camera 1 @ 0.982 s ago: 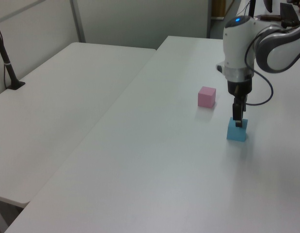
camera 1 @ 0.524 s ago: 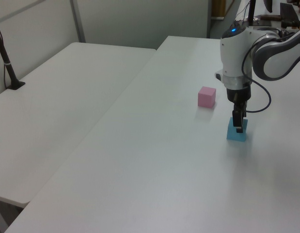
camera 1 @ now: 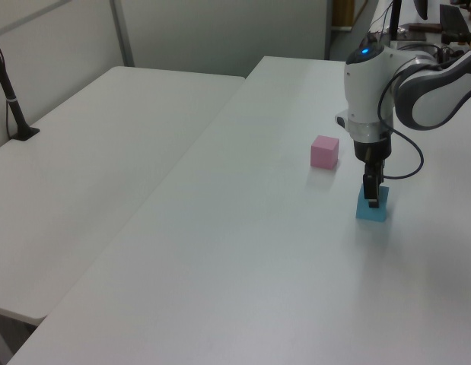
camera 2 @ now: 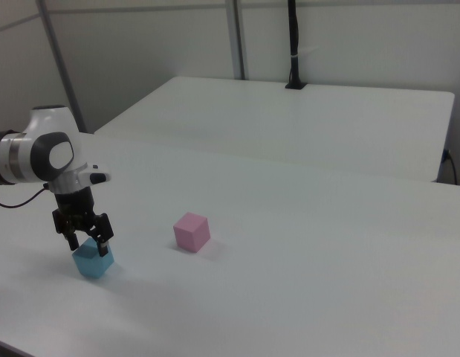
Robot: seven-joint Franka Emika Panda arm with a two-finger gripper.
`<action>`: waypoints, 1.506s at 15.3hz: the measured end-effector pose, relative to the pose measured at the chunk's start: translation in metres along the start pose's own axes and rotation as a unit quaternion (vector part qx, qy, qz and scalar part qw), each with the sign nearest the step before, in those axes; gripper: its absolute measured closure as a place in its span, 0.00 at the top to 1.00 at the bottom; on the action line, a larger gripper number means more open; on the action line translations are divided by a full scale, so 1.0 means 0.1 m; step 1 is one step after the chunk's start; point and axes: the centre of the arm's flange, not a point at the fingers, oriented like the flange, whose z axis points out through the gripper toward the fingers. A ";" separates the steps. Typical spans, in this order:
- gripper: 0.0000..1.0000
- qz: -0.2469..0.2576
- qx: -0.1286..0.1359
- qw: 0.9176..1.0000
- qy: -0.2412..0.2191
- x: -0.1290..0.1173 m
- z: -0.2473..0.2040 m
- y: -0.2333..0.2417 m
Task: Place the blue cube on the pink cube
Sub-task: 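Lift the light-blue cube up off the table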
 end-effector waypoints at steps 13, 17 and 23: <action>0.60 0.016 -0.009 1.000 0.003 0.12 -0.34 0.20; 0.60 0.038 -0.008 0.999 0.017 0.17 -0.87 0.54; 0.60 0.051 0.004 0.998 0.025 0.19 -1.71 1.45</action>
